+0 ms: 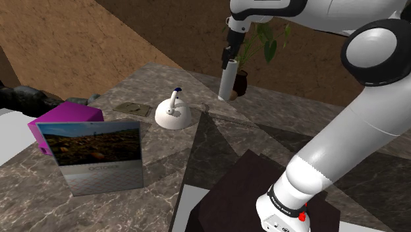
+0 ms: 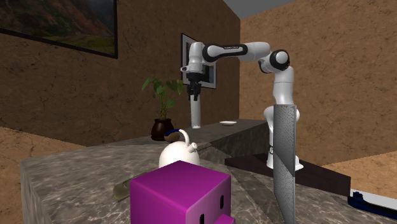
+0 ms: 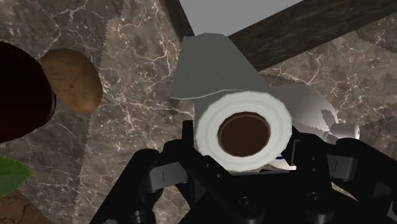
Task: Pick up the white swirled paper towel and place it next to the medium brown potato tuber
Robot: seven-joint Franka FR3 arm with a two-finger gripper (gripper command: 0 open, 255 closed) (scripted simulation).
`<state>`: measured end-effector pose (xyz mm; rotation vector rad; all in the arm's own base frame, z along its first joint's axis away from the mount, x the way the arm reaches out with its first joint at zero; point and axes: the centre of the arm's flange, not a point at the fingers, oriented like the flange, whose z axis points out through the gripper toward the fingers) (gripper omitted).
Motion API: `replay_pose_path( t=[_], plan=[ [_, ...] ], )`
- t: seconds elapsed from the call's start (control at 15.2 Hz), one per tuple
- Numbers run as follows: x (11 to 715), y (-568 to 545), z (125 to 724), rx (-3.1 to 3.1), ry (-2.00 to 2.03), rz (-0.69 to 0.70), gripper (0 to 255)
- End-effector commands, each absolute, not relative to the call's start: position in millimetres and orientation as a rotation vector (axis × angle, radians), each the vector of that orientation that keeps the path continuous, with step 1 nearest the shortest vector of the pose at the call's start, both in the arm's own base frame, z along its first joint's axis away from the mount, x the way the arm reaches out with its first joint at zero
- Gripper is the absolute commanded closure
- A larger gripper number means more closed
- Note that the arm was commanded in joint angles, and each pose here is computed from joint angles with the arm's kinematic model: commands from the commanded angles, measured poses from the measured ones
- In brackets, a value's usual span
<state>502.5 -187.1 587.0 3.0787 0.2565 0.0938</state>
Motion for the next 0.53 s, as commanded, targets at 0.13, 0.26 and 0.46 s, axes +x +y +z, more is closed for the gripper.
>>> replay_pose_path(
  t=[0.13,0.26,0.46],
  plan=[
    [486,-236,587,3.078,0.259,0.094,255],
    [478,-261,587,3.078,0.259,0.094,255],
    [465,-298,587,3.078,0.259,0.094,255]
  ],
)
